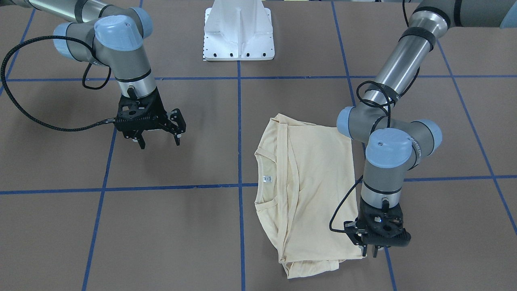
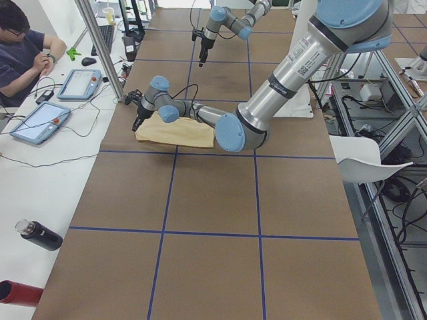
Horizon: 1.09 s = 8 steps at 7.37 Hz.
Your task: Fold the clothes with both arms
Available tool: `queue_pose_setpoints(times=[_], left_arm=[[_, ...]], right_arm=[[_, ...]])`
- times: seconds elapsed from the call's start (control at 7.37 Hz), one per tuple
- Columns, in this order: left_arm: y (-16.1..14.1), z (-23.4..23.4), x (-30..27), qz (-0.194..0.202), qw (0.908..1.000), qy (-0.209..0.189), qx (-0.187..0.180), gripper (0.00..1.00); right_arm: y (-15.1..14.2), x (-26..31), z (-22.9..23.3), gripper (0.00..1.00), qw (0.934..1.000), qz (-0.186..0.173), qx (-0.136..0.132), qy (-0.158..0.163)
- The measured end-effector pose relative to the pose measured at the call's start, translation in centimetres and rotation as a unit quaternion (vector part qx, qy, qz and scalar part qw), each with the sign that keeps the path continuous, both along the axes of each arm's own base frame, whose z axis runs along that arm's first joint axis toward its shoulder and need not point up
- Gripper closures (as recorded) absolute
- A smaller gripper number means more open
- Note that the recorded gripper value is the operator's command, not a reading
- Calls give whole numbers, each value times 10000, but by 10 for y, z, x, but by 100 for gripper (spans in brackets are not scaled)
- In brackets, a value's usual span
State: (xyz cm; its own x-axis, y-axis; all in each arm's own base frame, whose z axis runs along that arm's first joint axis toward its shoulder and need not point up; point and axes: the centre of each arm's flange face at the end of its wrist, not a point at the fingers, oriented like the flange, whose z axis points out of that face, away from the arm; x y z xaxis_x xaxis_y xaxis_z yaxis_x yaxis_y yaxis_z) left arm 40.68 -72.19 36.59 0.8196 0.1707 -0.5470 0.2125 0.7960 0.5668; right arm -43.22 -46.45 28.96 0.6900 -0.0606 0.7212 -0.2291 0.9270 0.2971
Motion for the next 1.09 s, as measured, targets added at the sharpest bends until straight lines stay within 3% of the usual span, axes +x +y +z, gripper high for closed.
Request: queue_pose_setpoints(times=[0.27,0.54,0.68,0.95,1.09], left_arm=[[41,14,-37,311,9991,238,175,0],[83,28,-65,527,9975,436,203,0],[96,32,-73,548,9971,479,216,0],[108,39,-82,537,9970,523,178,0],[111,40,-83,534,9970,534,170,0]], right_arm=[[-11,-31,-34,0,9991,238,-228,-261],[-29,-105,-83,2,9950,671,-590,-454],[-26,-144,-102,8,9921,869,-759,-493],[-3,-211,-125,63,9885,1171,-857,-427],[9,-232,-130,68,9886,1209,-819,-371]])
